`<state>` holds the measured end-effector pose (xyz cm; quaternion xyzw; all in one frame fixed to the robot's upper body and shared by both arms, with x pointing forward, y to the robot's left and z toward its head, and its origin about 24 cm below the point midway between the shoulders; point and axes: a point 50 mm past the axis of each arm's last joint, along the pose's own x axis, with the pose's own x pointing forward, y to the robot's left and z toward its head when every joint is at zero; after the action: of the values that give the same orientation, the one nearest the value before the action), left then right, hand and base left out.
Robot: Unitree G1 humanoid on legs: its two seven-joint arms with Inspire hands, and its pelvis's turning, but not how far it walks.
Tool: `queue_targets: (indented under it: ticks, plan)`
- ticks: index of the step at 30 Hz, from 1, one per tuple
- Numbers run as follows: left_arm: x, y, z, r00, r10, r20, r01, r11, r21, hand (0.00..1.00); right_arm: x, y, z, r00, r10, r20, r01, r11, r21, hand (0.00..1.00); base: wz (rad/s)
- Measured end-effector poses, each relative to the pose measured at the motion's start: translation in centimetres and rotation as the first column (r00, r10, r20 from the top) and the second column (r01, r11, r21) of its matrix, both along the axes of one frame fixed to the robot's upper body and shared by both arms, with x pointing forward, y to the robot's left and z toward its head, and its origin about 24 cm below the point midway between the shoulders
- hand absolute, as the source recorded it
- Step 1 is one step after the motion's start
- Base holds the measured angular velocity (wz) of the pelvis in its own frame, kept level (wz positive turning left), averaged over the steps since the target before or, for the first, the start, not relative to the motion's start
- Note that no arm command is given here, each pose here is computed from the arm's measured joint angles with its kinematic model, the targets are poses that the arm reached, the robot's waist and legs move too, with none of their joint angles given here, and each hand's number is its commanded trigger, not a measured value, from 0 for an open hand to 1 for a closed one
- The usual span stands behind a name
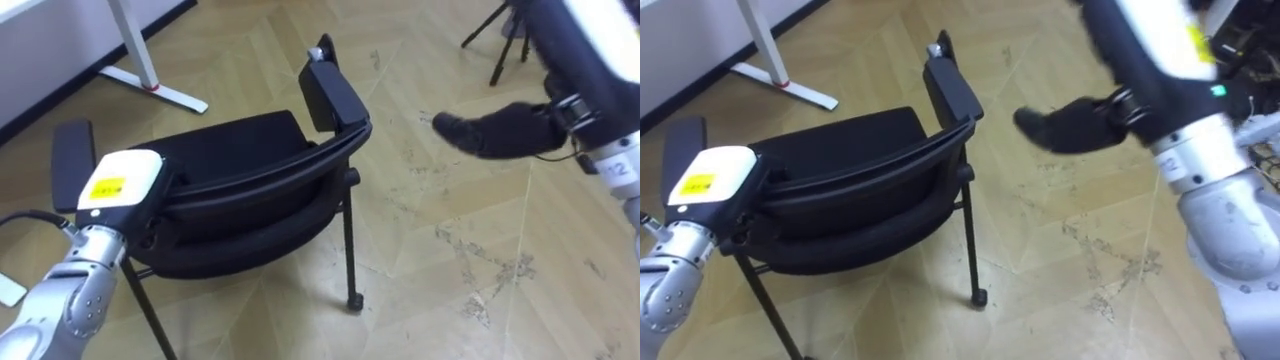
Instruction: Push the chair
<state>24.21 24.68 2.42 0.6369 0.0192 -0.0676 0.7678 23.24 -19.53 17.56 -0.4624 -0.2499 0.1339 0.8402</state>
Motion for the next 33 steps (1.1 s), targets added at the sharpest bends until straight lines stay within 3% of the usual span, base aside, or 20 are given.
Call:
queue_targets:
  ticks: [22,33]
  plan:
    - [0.3,-0.7,0.1,0.998,-0.069,0.002,0.069,0.998,0.004,1.0,0.0,1.3,-2.6,0.977,0.094,-0.191,-0.127,0.977,-0.171,0.0,0.01]
    - [0.5,-1.6,-0.3,0.994,-0.111,-0.009,0.111,0.994,0.009,1.0,0.8,1.1,-7.0,0.938,0.035,-0.344,-0.128,0.959,-0.252,0.0,0.04]
